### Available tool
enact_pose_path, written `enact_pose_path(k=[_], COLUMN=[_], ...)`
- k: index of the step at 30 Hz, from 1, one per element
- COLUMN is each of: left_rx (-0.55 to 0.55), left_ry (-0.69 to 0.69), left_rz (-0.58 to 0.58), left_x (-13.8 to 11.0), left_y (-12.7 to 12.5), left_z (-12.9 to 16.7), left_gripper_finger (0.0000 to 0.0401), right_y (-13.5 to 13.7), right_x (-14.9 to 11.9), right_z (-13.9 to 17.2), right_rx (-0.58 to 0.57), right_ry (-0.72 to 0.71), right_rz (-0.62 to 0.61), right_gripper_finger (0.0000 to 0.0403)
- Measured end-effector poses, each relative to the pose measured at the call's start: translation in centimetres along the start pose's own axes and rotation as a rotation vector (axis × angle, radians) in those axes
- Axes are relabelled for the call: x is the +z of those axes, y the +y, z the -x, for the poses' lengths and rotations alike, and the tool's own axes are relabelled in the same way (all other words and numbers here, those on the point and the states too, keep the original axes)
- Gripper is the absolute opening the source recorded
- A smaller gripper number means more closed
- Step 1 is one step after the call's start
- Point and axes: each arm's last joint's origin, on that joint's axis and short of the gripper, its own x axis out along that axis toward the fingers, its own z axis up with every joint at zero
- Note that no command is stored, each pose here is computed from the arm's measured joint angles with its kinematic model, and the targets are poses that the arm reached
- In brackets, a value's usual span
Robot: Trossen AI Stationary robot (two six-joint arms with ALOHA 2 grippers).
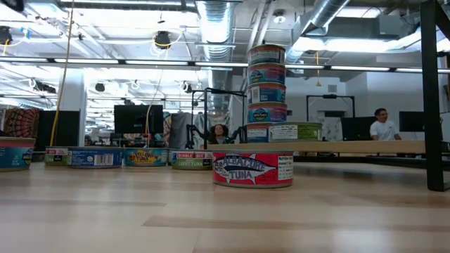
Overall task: Stack canned seafood by type on shelf
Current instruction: Stack the blue tuna can on top of the blue tuna can on the shelf
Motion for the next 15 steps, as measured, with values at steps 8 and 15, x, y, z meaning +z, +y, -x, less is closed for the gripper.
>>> enact_pose_path(k=[8,15], left_rx=[0.331,0.602], left_ry=[-0.054,-0.115], left_rz=[-0.005,-0.041], left_x=[1.3,3.1], left_y=[3.1,5.2], left_z=[0.3,0.6], left_gripper_finger=[0.0225,0.0196], right_y=[-0.5,-1.2], right_x=[0.3,0.4], right_z=[-0.2,-0.4], right_rx=[-0.004,-0.018], right_ry=[-0.036,-0.047], right_rz=[0.046,0.045], right_gripper_finger=[0.0301,0.0301])
